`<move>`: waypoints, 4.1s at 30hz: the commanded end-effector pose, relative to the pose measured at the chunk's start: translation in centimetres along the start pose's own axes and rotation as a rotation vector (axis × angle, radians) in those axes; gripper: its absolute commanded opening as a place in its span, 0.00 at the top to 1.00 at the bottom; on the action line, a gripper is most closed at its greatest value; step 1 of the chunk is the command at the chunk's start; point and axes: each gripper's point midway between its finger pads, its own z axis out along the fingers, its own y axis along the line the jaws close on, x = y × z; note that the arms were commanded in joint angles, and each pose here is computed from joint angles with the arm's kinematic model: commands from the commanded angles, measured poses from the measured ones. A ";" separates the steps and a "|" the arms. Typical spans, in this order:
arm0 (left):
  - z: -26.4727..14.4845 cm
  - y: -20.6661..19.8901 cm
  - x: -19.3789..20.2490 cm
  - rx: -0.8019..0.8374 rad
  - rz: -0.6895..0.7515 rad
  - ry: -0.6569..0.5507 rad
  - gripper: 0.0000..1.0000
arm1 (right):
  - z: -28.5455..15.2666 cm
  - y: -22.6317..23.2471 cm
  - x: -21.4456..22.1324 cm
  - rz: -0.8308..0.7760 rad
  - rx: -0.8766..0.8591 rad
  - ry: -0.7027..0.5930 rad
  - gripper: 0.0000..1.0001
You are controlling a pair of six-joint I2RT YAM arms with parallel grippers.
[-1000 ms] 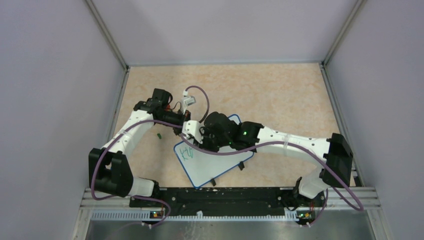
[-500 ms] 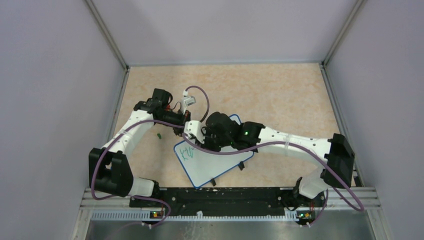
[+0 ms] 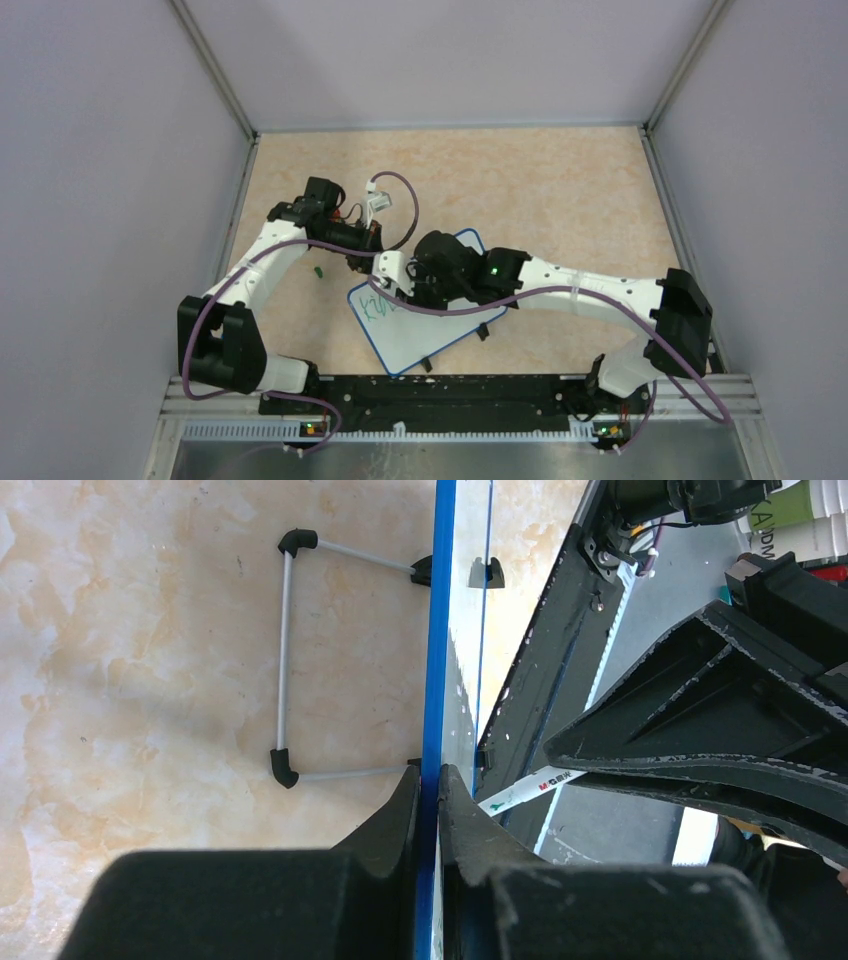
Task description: Write a sentence on the whiteboard
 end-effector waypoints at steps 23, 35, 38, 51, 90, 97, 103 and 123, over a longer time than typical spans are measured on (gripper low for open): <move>0.7 1.0 1.3 -0.041 -0.027 0.051 1.00 | -2.4 -1.9 -2.0 0.033 0.070 -0.088 1.00; 0.6 0.9 1.3 -0.041 -0.024 0.049 1.00 | -1.4 -3.0 -1.8 0.044 0.121 -0.062 1.00; 0.6 0.9 1.3 -0.042 -0.023 0.048 1.00 | -1.2 -3.3 -2.0 0.043 0.130 -0.067 1.00; 0.6 0.9 1.3 -0.041 -0.024 0.048 1.00 | -0.5 -3.0 -2.5 0.036 0.102 -0.072 1.00; 0.7 1.0 1.4 -0.045 -0.029 0.054 1.00 | -2.5 -6.2 -2.5 0.081 0.225 -0.098 1.00; 0.7 1.1 1.4 -0.045 -0.030 0.055 1.00 | -3.2 -7.7 -3.2 0.122 0.263 -0.128 1.00; 0.7 1.1 1.4 -0.045 -0.029 0.054 1.00 | -3.0 -7.3 -3.2 0.134 0.246 -0.136 1.00; 0.7 1.1 1.4 -0.048 -0.031 0.057 1.00 | -1.5 -2.4 0.0 0.072 0.074 -0.040 1.00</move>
